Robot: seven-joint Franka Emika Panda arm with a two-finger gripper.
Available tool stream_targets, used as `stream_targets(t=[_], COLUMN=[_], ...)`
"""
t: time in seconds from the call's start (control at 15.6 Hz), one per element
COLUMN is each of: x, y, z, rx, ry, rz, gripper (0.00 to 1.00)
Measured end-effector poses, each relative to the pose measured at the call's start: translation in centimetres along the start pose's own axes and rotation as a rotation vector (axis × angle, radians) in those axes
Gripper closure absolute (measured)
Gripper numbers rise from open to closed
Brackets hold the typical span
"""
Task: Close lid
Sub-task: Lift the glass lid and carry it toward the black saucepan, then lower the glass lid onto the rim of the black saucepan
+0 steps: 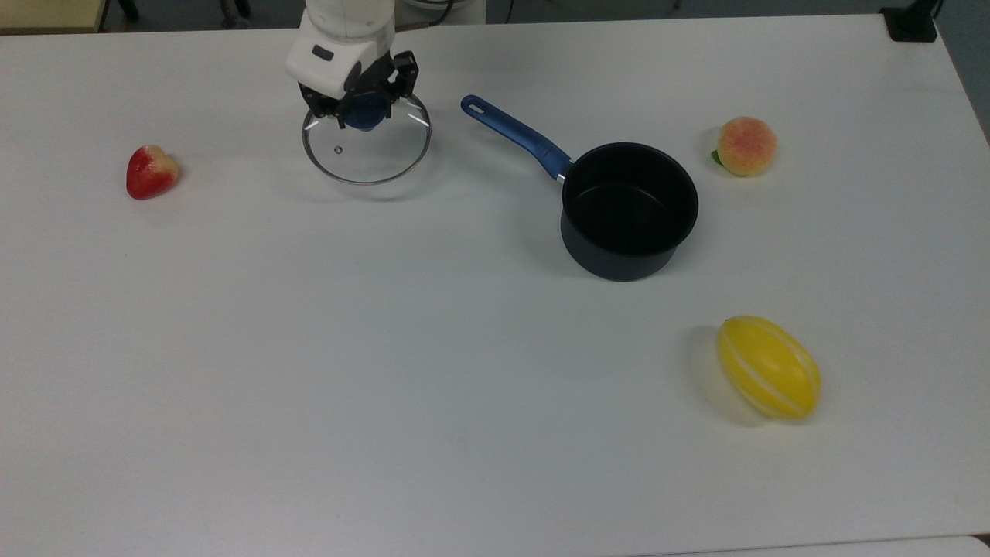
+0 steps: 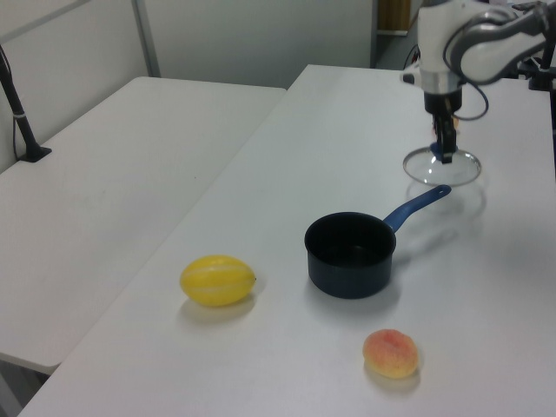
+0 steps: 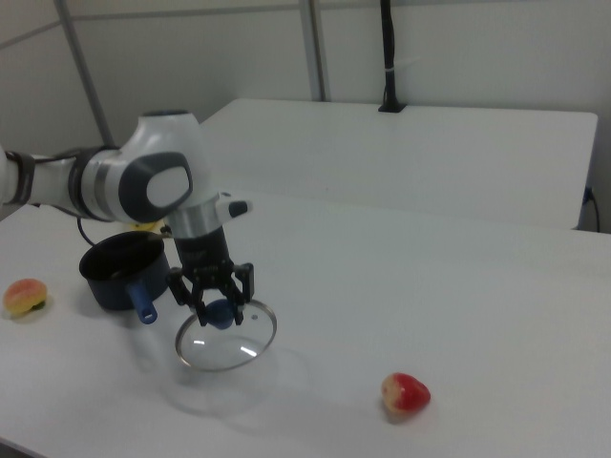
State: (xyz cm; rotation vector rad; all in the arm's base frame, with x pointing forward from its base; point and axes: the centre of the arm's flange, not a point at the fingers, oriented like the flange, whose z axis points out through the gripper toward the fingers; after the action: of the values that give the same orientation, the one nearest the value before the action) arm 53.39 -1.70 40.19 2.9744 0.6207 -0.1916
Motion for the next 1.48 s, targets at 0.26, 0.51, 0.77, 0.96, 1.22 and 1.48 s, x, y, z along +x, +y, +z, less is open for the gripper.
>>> stream_targets(t=[0.26, 0.51, 0.77, 0.96, 1.22, 1.48], x=[0.7, 2.2, 4.5, 6.3, 9.4, 13.3], y=[0.5, -1.7, -7.7, -12.0, -16.2, -19.4], z=[-5.5, -11.4, -14.7, -16.0, -16.0, -13.1], rx=[0.025, 0.047, 0.04, 0.053, 0.084, 0.104], ry=[0.035, 0.088, 0.134, 0.154, 0.152, 0.103], rz=[0.026, 0.06, 0.149, 0.293, 0.489, 0.616], gripper=[0.4, 0.4, 0.4, 0.4, 0.4, 0.4])
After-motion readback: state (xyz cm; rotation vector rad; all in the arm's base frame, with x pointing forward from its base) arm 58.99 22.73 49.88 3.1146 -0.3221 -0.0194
